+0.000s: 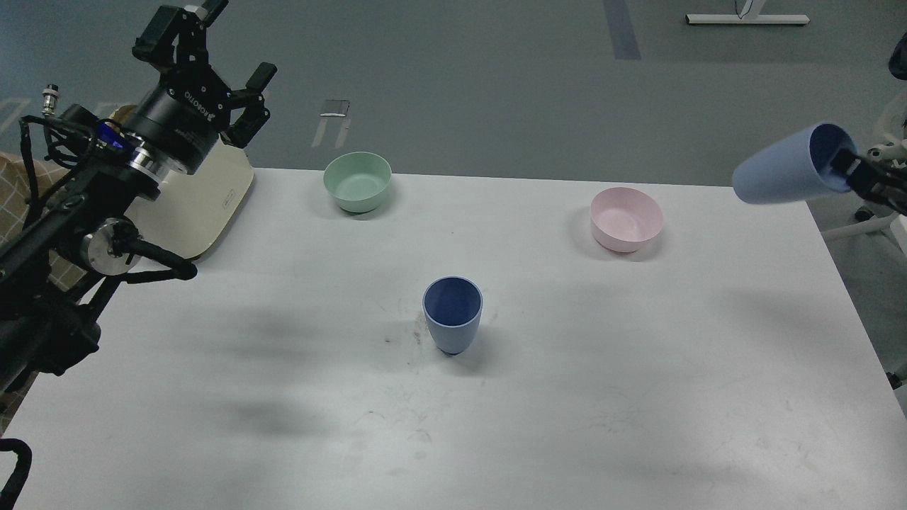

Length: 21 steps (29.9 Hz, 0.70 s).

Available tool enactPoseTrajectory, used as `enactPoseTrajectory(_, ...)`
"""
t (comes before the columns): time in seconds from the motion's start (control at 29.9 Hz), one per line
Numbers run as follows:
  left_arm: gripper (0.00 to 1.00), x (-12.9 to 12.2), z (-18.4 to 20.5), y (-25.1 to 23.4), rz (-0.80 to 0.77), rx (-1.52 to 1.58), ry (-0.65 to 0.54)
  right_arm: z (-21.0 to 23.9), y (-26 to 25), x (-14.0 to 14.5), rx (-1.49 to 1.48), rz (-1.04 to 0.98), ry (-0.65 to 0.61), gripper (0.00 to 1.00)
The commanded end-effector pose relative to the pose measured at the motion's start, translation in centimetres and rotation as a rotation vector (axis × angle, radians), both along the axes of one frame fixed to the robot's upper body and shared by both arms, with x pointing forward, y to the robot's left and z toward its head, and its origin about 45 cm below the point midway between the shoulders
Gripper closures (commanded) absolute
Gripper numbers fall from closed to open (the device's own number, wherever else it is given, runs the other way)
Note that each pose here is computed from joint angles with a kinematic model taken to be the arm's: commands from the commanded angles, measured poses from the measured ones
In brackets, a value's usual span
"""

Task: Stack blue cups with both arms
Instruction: 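Lift the blue cup with the right gripper toward the center cup, then lower the held cup into the center blue cup and release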

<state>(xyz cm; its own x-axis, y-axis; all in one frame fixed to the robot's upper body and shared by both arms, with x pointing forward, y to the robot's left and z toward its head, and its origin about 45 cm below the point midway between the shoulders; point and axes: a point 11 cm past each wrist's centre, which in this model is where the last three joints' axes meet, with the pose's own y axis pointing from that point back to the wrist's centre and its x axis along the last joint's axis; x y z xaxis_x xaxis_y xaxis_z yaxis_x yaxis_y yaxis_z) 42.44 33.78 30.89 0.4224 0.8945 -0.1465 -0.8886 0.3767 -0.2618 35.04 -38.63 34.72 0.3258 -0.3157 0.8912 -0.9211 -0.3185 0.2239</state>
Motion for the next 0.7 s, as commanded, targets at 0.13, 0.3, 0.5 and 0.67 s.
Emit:
enactPoseTrajectory(0.13, 0.02, 0.0, 0.1, 0.0, -0.006, -0.006, 0.0, 1.9, 14.0, 2.7, 0.005, 0.353, -0.051, 1.0)
enactPoseTrajectory(0.3, 0.02, 0.0, 0.0, 0.1, -0.003, -0.003, 0.017, 0.8, 21.9, 2.1, -0.077, 0.566, -0.016, 1.0)
enactPoseTrajectory(0.5, 0.02, 0.0, -0.2, 0.1, -0.003, -0.003, 0.025, -1.9, 27.8, 0.4, -0.181, 0.708, 0.026, 1.0)
enactPoseTrajectory(0.67, 0.02, 0.1, -0.2, 0.0, -0.003, -0.006, 0.025, -3.7, 28.9, -0.4, -0.296, 0.753, 0.031, 1.0)
